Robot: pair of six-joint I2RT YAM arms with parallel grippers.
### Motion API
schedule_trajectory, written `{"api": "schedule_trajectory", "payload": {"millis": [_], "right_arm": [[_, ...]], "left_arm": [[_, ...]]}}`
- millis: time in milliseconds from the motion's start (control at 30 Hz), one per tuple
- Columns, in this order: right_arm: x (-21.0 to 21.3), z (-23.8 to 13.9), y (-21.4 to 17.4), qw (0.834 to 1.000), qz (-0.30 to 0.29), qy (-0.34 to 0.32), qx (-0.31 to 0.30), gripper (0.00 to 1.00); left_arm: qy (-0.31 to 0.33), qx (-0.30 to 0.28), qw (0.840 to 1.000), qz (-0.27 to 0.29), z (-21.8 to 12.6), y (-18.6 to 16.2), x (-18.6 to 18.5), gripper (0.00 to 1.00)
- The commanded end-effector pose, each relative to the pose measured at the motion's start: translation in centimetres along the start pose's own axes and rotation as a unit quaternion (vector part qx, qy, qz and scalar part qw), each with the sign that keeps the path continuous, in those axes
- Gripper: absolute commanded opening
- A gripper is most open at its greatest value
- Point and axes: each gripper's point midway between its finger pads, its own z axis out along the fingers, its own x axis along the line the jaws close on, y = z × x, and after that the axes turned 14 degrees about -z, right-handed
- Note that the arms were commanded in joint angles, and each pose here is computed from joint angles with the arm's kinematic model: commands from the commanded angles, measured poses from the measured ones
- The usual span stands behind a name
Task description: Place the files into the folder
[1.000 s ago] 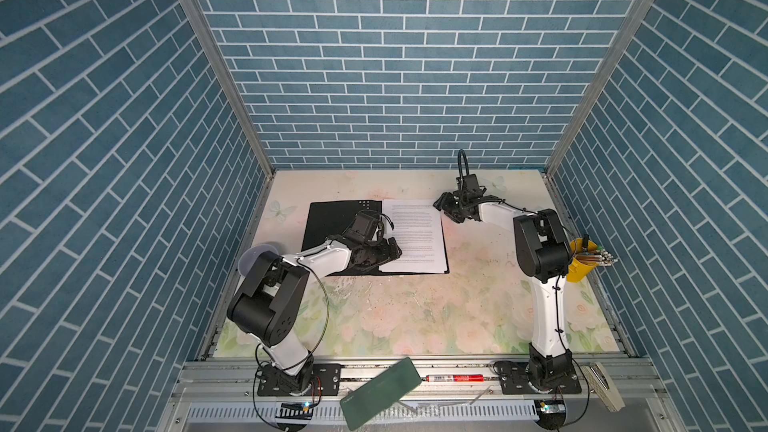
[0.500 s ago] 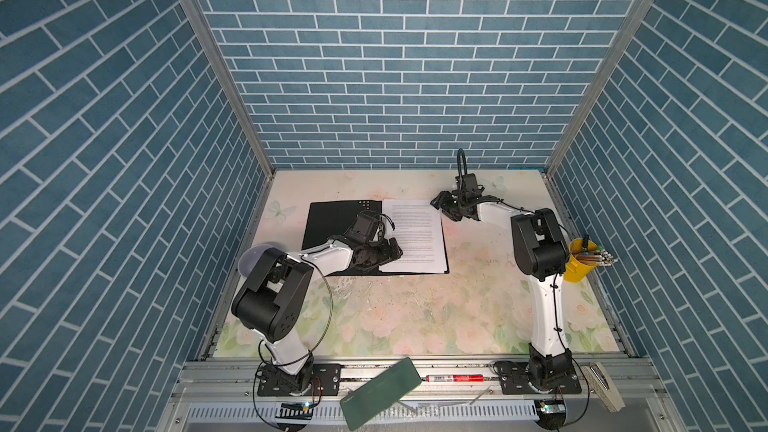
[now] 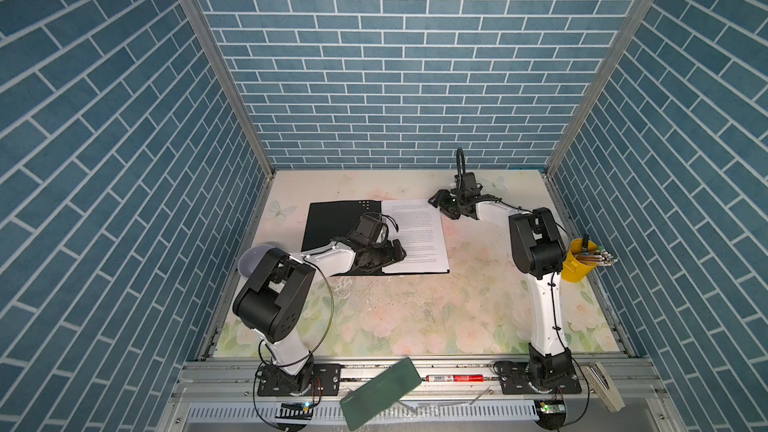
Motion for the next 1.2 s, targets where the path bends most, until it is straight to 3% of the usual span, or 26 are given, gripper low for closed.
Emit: {"api": "schedule_trajectory", "payload": {"millis": [0, 633, 1167], "right_arm": [[0.1, 0.8, -0.5, 1.000, 0.002, 0.004, 0.014, 0.61], [0.6, -0.1, -0.7, 1.000, 0.004, 0.002, 0.022, 0.62], [1.8, -0.9, -0.6, 1.000, -0.002, 0.017, 0.013, 0.62]], "left_arm": [[0.012, 0.008, 1.000, -0.004, 0.4, -0.6, 0.9, 0.93], [0.049, 0.000, 0.999, 0.009, -0.9, -0.2, 1.4, 1.00], [0.049, -0.005, 0.999, 0.015, -1.4, 0.5, 1.0, 1.00]]}}
